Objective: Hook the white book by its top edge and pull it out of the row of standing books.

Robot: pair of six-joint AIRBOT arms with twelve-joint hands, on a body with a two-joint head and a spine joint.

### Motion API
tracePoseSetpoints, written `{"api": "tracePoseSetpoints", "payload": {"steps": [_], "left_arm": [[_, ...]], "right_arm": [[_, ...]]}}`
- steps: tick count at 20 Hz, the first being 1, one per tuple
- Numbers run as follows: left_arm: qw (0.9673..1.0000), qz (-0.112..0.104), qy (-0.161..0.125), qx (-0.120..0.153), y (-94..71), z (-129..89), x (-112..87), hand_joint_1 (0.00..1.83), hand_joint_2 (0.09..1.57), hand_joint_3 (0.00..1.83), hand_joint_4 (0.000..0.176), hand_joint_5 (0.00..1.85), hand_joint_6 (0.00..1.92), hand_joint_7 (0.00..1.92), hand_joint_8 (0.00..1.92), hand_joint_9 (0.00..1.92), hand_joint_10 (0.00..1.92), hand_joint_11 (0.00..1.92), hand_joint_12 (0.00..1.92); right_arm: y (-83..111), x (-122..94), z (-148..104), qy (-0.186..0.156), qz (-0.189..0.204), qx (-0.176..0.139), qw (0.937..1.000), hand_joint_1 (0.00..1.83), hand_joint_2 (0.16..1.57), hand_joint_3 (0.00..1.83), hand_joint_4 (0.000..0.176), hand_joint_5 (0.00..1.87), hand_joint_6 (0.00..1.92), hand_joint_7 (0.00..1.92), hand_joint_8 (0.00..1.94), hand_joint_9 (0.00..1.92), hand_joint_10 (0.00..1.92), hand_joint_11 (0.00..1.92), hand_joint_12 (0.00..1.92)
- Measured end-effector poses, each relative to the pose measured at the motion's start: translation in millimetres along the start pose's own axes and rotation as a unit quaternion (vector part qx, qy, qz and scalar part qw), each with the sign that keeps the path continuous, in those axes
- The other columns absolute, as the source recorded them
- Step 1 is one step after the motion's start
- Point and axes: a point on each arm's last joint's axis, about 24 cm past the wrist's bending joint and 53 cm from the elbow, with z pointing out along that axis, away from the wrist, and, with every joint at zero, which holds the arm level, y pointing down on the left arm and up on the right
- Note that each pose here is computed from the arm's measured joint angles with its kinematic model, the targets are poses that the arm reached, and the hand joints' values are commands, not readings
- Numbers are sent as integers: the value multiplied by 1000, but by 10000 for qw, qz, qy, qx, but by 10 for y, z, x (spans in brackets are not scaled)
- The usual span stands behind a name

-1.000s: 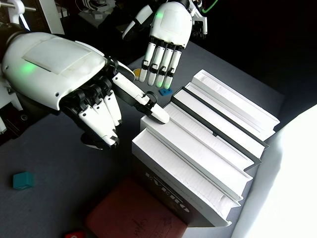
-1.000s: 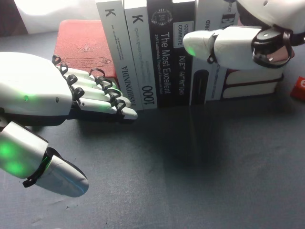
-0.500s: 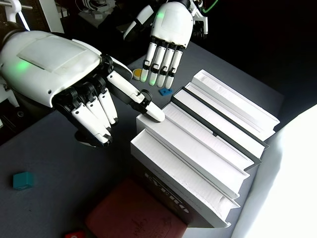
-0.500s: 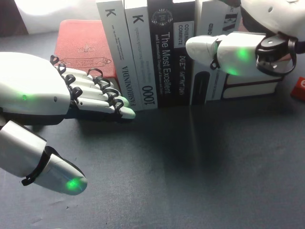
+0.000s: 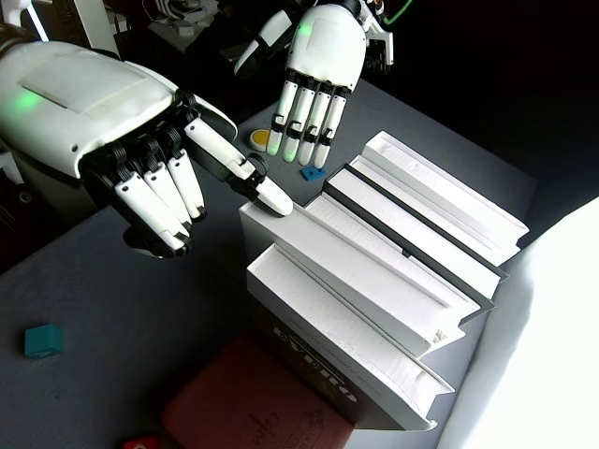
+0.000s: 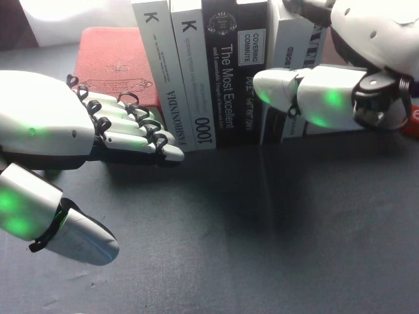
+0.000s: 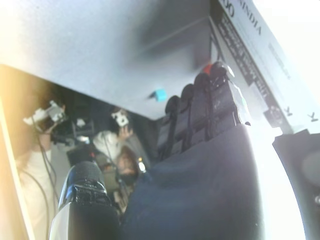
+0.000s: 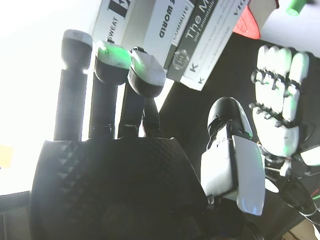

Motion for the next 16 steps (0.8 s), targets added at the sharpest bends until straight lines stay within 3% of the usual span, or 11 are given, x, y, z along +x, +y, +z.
{"api": "tracePoseSetpoints", "payload": {"steps": [7, 16], "left_arm": [[10000, -25, 15, 9, -4, 0, 7, 0, 1060, 0, 0, 0, 0, 0, 0, 0, 0, 0, 0], [10000, -44, 15, -5, 14, -8, 3, 0, 1058, 0, 0, 0, 0, 0, 0, 0, 0, 0, 0]], "right_arm": [[16, 73, -74, 114, -73, 21, 9999, 0, 1157, 0, 0, 644, 11, 1158, 1941, 1086, 1921, 706, 1921], [94, 181, -277, 237, -252, 5, 9994, 0, 1165, 0, 0, 634, 4, 1181, 1941, 1108, 1921, 780, 1921]]}}
